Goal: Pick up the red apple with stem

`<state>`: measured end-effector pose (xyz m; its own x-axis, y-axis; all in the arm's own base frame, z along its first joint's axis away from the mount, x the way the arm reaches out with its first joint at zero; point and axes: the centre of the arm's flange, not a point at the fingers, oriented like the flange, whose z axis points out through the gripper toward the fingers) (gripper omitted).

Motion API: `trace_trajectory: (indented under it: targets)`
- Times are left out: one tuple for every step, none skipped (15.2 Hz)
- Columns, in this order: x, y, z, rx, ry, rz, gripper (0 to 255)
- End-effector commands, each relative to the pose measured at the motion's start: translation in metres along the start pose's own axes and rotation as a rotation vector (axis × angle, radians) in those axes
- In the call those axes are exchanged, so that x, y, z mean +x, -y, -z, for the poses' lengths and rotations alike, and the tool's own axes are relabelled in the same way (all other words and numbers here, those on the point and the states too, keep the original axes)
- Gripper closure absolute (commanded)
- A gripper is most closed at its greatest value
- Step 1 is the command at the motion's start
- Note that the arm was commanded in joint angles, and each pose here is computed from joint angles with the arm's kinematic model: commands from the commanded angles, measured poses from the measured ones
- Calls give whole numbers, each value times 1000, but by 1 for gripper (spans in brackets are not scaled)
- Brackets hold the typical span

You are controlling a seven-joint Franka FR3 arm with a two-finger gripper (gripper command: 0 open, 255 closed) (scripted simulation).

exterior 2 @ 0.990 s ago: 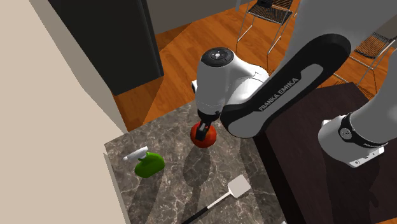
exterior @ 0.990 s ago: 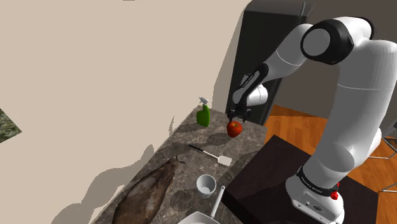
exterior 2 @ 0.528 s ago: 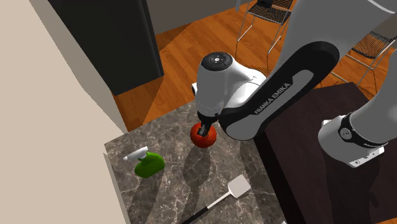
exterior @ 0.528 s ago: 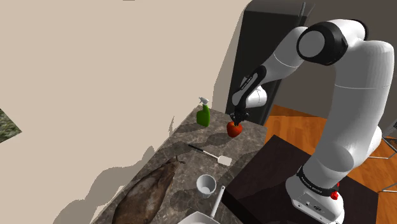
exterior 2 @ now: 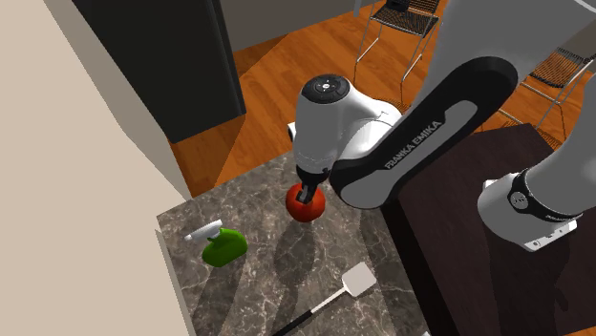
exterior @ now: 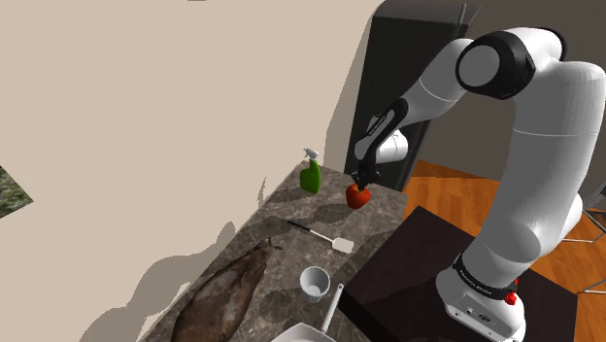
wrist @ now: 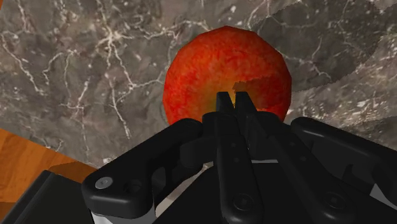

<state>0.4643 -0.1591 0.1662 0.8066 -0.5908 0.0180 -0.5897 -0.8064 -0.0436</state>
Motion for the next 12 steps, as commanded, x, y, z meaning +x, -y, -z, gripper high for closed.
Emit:
trace_trajectory:
  targets:
    - [0, 0, 9, 0, 0, 0, 255]
    - [0, 1, 14, 0, 0, 0, 255]
    - [0, 1, 20, 0, 0, 0, 255]
    - [1, 1, 25, 0, 0, 0, 255]
    - [1, 1, 30, 0, 0, 0, 255]
    - [1, 1, 35, 0, 0, 0, 255]
    - [1, 2, 41, 0, 0, 0, 255]
    - [1, 2, 46, 0, 0, 0, 255]
    - [1, 2, 51, 0, 0, 0, 255]
    - [1, 2, 56, 0, 0, 0, 255]
    - [1, 3, 62, 0, 0, 0, 255]
    - [1, 3, 67, 0, 0, 0, 255]
